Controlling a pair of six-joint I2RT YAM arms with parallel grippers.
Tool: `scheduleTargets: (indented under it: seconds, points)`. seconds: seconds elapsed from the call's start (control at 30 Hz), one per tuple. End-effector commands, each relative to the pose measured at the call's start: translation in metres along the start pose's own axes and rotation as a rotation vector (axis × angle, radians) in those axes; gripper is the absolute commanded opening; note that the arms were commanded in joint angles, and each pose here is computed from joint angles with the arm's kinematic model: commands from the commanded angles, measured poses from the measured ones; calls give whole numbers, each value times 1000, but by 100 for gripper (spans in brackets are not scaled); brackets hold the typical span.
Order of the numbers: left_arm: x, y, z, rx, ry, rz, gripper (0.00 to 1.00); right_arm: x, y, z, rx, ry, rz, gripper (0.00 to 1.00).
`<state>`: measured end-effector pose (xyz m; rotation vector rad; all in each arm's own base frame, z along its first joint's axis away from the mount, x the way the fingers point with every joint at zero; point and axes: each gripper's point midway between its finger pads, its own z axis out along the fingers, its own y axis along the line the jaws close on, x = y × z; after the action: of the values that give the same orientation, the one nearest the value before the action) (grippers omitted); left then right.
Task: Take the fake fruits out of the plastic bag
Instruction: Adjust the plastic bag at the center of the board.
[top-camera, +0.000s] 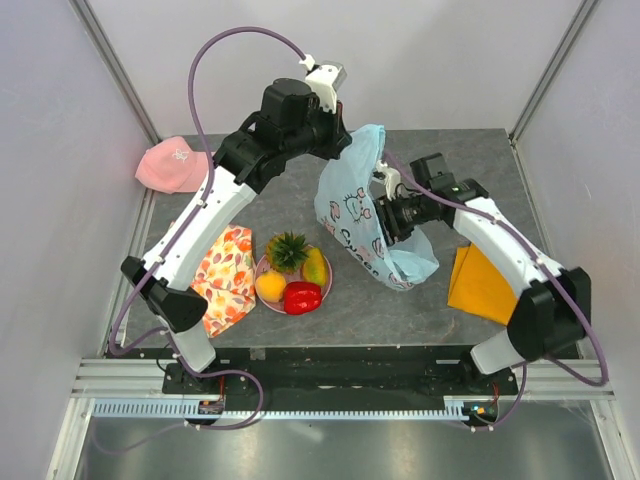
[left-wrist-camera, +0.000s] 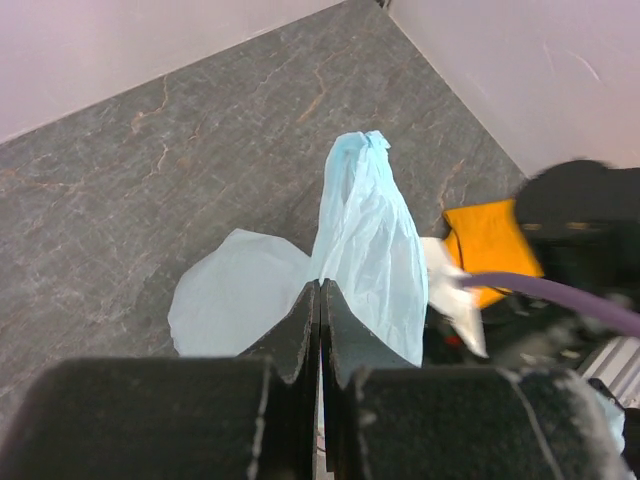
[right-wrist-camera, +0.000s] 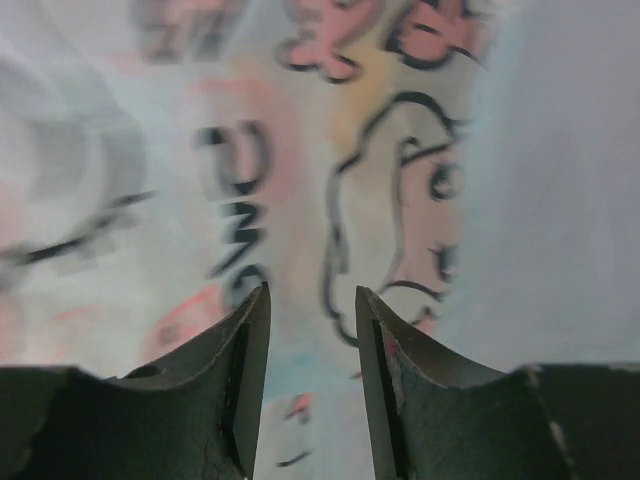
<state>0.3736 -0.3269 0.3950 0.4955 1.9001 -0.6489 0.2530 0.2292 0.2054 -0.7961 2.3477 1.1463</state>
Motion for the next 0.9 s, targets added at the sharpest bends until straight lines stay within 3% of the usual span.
scheduleTargets:
  seconds: [0.0, 0.17, 0.3, 0.4, 0.5, 0.63, 0.87]
  points:
    - [-26, -9, -11, 35, -73, -53, 1, -23, -59, 18, 214, -38, 79, 50]
    - [-14, -6, -19, 23, -51, -64, 1, -37, -125, 9, 419, -85, 239, 54]
    - [-16, -10, -23, 51, -55, -57, 2, -44, -193, -43, 644, -161, 308, 55]
    - [-14, -20, -26, 112, -43, -24, 2, -58, -213, -88, 744, -237, 301, 55]
    - [1, -29, -34, 183, -6, 17, 2, -71, -196, -117, 749, -307, 235, 55]
    - [57, -28, -44, 221, 123, 29, 2, -62, -136, -139, 725, -369, 55, 55]
    - [131, -34, -51, 264, 284, 39, 2, 36, -94, -93, 557, -158, -109, 59]
